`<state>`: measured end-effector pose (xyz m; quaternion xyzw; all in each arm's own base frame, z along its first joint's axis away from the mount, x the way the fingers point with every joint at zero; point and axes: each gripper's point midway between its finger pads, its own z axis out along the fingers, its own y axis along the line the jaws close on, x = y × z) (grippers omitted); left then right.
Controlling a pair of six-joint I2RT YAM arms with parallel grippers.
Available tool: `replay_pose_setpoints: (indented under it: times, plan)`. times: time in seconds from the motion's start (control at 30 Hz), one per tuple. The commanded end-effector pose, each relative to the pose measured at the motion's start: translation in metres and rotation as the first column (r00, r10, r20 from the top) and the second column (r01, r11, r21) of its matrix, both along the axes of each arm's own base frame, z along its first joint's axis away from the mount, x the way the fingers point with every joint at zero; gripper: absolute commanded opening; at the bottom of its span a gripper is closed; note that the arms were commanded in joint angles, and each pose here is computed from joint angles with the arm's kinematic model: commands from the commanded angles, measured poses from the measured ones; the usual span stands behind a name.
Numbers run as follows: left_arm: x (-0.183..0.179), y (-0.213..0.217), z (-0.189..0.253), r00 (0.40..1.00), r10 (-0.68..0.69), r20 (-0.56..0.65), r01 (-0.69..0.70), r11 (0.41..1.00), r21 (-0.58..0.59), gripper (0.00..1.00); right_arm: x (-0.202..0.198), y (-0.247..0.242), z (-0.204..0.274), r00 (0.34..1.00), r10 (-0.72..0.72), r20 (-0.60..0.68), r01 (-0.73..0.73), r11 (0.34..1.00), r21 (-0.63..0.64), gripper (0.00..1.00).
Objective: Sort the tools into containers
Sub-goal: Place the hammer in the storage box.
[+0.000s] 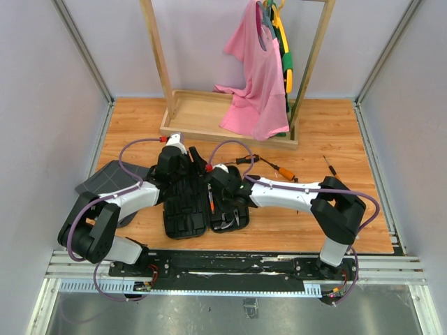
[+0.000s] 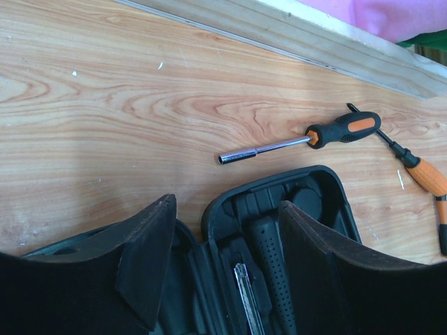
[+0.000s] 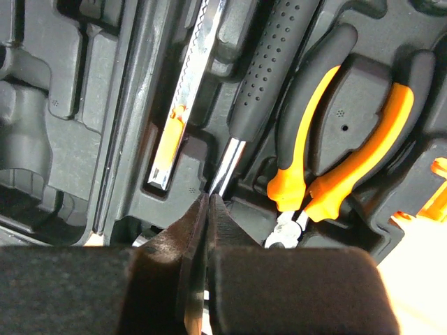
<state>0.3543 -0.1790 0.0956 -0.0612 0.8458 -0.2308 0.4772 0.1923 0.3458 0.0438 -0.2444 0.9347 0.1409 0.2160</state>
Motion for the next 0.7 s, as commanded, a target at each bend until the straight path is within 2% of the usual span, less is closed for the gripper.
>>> replay_pose_setpoints:
  times: [0.0,0.13,0.23,0.43,0.67]
  plan:
    - [0.008,-0.003,0.008,1.000,0.004,0.025,-0.004,1.000,0.001,0.64,-0.009,-0.011,-0.004,1.000,0.029,0.012,-0.028,0.999,-0.033,0.05]
    - [0.008,-0.003,0.009,1.000,0.006,0.026,-0.006,1.000,0.001,0.64,0.011,0.000,0.035,0.990,0.010,0.138,-0.019,0.998,0.068,0.13]
    - [0.008,-0.003,0.009,1.000,0.006,0.026,-0.007,1.000,0.003,0.64,0.024,0.001,0.049,0.983,-0.017,0.181,0.000,0.996,0.091,0.16]
    - [0.008,-0.003,0.008,1.000,0.006,0.023,-0.006,1.000,0.001,0.64,0.041,0.001,0.049,0.981,-0.040,0.189,0.029,0.998,0.058,0.07]
    - [0.008,-0.002,0.009,1.000,0.008,0.025,-0.008,1.000,0.003,0.64,0.049,0.005,0.036,0.985,-0.032,0.167,0.031,0.999,0.005,0.03]
